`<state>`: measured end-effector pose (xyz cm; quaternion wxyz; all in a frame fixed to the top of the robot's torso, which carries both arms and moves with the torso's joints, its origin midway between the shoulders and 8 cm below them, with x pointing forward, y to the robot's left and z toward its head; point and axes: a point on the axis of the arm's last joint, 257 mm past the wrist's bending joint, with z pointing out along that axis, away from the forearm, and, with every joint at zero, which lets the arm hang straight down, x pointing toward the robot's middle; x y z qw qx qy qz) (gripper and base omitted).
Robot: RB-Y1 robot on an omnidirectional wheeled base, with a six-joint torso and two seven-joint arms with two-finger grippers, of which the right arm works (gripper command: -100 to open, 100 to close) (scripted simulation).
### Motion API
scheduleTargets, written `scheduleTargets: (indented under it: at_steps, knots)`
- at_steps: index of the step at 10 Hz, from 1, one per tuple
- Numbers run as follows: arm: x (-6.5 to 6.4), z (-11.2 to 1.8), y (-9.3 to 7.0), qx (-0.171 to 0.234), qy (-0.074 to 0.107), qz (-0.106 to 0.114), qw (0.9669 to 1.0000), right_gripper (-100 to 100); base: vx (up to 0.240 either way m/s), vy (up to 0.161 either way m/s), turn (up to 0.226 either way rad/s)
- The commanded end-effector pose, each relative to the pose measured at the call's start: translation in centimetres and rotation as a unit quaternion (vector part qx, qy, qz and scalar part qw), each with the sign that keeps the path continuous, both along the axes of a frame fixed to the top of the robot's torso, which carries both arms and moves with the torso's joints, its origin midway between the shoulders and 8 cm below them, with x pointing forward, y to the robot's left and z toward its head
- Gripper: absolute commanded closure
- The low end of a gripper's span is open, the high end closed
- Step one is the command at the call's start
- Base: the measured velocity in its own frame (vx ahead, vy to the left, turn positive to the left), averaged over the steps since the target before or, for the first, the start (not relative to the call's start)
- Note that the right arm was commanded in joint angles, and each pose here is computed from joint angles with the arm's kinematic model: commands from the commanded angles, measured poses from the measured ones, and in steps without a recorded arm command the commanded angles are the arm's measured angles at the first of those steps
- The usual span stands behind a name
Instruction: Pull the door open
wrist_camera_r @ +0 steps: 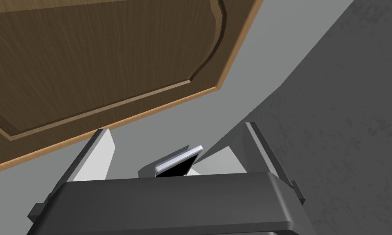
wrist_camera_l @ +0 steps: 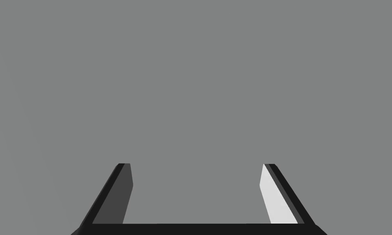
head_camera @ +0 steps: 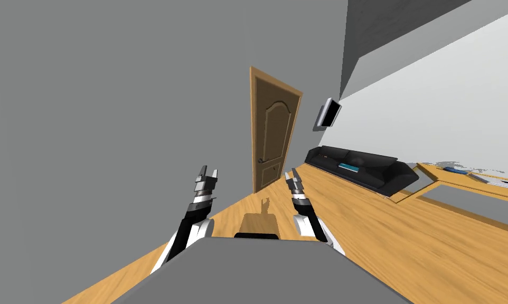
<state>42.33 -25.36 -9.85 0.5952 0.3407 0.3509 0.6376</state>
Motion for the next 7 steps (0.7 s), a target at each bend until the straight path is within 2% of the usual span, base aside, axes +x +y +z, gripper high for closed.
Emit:
scheduleTargets:
  at_steps: [1, 3, 4, 6, 7]
  knots:
    - [0.3, -1.5, 0.0, -0.001, 0.014, 0.002, 0.9999, -100, 0.051, -0.021, 0.089]
    - [1.4, -3.2, -0.1, -0.006, 0.028, 0.01, 0.9995, -100, 0.073, -0.029, 0.186]
    - [1.5, -4.2, -0.3, -0.006, 0.039, 0.008, 0.9992, -100, 0.062, -0.032, 0.066]
    - [2.0, -5.6, -0.5, -0.009, 0.052, 0.011, 0.9986, -100, 0.041, -0.027, 0.085]
    - [2.5, -5.9, -0.5, -0.012, 0.052, 0.015, 0.9984, -100, 0.047, -0.03, 0.146]
